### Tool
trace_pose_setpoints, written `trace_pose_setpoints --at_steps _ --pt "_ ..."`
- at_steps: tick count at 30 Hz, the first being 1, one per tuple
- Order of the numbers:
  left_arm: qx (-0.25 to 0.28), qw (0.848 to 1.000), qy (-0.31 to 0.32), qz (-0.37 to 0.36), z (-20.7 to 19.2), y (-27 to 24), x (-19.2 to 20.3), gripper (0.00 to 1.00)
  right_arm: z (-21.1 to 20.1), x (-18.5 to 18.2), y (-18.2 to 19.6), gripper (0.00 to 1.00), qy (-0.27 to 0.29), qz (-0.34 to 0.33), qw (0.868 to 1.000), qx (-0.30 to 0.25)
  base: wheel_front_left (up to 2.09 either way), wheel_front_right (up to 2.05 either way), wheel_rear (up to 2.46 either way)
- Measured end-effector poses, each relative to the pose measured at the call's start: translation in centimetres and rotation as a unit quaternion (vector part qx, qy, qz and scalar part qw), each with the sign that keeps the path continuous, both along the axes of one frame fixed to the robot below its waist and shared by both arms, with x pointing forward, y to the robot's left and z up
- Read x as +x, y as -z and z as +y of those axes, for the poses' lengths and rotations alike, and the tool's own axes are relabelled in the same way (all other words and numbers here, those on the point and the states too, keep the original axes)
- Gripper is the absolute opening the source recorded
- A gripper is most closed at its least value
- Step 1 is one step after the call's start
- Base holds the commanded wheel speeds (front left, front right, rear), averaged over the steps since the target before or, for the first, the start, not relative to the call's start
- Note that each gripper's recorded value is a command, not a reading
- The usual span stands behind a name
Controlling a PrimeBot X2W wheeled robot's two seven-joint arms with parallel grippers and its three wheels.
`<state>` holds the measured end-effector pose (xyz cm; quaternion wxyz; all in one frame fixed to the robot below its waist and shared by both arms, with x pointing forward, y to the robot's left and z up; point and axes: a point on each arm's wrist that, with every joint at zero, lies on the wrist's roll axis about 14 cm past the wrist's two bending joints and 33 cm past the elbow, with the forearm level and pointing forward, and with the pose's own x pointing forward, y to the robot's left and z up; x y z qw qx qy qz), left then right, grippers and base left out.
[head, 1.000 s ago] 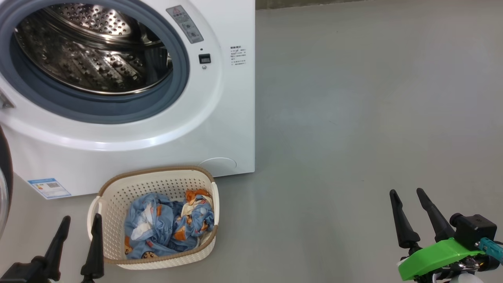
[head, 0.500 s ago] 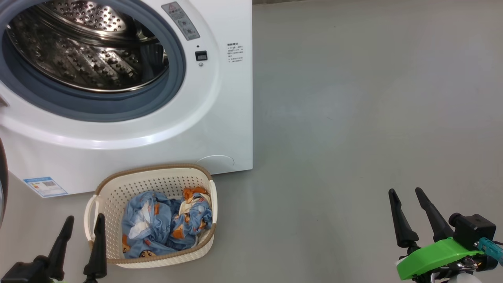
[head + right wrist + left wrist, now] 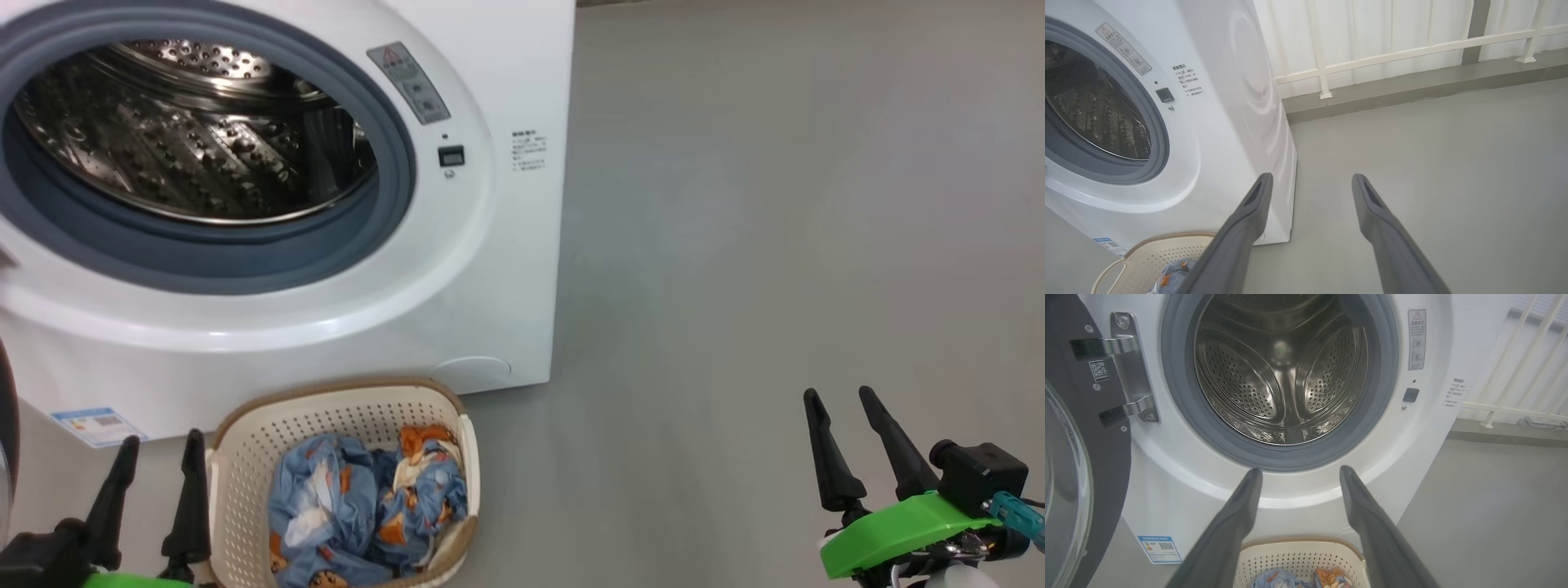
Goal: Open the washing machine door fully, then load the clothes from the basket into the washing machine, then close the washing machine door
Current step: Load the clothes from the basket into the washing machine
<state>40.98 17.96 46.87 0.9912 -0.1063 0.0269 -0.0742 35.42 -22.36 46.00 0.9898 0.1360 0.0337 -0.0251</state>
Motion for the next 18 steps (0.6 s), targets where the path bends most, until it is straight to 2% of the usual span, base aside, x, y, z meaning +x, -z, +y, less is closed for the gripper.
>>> trace_pose_setpoints --at_steps 8,14,18 --pt "-0.002 1.0 0.003 0.004 -0.6 0.4 0.4 1.0 0.1 0.3 0.3 1.0 0.0 0.004 1.0 0.003 1.08 -1.1 0.01" --pt "-0.01 0.999 -0.003 0.031 -0.8 2.2 0.0 1.0 0.3 0.5 0.6 1.0 0.0 0.008 1.0 0.004 0.18 -0.18 0.0" --pt "0.002 0.998 0.001 0.068 -1.2 4.6 -0.5 1.0 0.7 0.7 1.0 1.0 -0.004 0.014 1.0 0.007 0.0 0.0 0.0"
